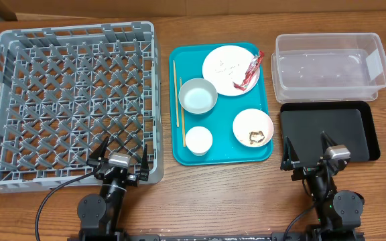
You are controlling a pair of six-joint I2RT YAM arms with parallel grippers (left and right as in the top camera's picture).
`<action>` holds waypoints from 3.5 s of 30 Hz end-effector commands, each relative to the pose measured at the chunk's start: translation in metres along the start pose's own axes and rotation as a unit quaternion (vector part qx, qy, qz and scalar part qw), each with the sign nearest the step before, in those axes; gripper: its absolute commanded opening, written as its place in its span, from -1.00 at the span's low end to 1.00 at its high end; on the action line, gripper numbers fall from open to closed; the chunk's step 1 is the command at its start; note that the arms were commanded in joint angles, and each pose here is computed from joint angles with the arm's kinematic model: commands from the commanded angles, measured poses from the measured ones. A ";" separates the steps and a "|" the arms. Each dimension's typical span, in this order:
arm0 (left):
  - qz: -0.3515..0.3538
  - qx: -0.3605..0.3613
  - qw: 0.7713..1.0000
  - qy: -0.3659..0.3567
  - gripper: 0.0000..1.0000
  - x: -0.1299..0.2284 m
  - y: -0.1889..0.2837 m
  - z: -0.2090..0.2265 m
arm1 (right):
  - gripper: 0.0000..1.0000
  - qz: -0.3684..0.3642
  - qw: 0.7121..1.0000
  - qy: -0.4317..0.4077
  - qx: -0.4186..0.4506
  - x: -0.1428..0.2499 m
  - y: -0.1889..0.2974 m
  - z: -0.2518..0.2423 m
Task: Sort waste into correct bins and load items into the dishwasher
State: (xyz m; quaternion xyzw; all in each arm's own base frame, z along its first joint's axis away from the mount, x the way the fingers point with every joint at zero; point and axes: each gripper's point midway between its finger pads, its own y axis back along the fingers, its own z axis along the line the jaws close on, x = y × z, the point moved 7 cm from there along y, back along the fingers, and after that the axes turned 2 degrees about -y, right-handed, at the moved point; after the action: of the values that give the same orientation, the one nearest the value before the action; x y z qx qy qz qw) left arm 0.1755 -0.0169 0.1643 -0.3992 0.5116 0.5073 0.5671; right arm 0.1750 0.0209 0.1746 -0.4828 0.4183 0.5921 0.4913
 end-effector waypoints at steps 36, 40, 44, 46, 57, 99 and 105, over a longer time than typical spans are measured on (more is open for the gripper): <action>-0.003 0.000 1.000 -0.010 0.99 0.000 0.000 0.000 | 1.00 -0.004 1.000 0.000 0.008 0.002 0.000 -0.002; -0.003 0.000 1.000 -0.010 0.99 0.000 0.000 0.000 | 0.99 -0.004 1.000 0.000 0.008 0.002 0.000 -0.002; -0.003 0.000 1.000 -0.010 0.99 0.000 0.000 0.000 | 0.99 -0.004 1.000 0.000 0.008 0.002 0.000 -0.002; -0.003 0.000 1.000 -0.010 1.00 0.000 0.000 0.000 | 0.99 -0.004 1.000 0.000 0.008 0.002 0.000 -0.002; -0.003 0.000 1.000 -0.010 0.99 0.000 0.000 0.000 | 1.00 -0.004 1.000 0.000 0.008 0.002 0.000 -0.002; -0.003 0.000 1.000 -0.010 1.00 0.000 0.000 0.000 | 1.00 0.047 0.984 -0.019 -0.170 -0.161 -0.020 0.063; -0.003 0.000 1.000 -0.010 1.00 0.000 0.000 0.000 | 0.99 0.161 0.974 -0.065 -0.143 -0.197 -0.089 0.061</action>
State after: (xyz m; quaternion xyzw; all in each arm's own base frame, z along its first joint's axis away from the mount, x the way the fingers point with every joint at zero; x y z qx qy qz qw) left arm 0.1755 -0.0169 0.1643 -0.3993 0.5115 0.5072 0.5672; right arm 0.2316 0.0574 0.3609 -0.4673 0.3618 0.7252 0.3533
